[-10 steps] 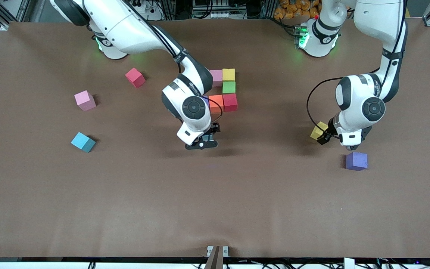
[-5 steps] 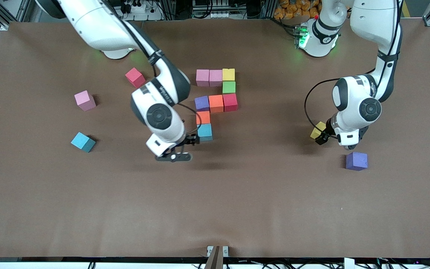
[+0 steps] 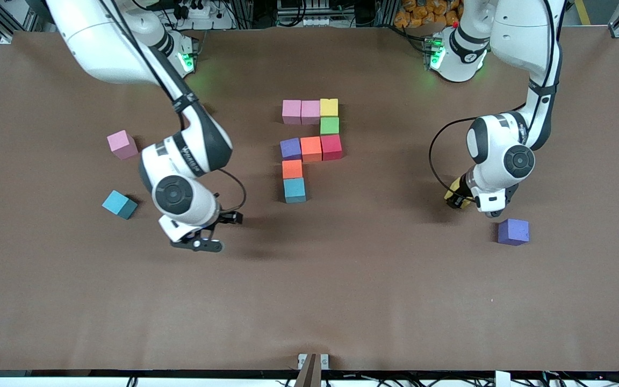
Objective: Form number 2 with 11 blocks
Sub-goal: 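Carry the yellow cube to the shape while the right gripper withdraws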
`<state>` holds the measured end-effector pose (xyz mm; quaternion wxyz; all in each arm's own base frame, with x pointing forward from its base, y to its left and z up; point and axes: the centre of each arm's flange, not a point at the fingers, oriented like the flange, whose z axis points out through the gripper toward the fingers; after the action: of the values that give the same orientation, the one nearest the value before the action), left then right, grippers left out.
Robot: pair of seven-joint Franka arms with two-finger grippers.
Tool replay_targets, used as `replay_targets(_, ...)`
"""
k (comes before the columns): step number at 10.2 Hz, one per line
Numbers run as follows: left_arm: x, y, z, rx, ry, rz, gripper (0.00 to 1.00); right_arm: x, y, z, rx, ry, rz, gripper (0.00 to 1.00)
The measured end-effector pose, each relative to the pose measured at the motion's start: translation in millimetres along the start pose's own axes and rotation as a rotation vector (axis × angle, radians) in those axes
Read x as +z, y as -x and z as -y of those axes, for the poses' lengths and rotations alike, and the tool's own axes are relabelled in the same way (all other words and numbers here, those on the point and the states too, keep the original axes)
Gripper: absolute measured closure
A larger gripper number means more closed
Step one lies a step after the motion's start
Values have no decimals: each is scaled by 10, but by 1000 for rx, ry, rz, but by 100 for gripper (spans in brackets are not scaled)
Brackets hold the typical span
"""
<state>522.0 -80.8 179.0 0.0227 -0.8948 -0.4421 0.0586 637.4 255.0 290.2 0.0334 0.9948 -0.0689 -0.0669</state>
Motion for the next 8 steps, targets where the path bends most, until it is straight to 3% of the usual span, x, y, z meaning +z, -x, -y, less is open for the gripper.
replay_targets(4,-286,89,-357,16,70,-27,38,-75,-125,-608,11,17,5,0)
replay_targets(8,-671,710,-1113,-161,186,-5,38,-75,-357,-1528,-44,10,35,0)
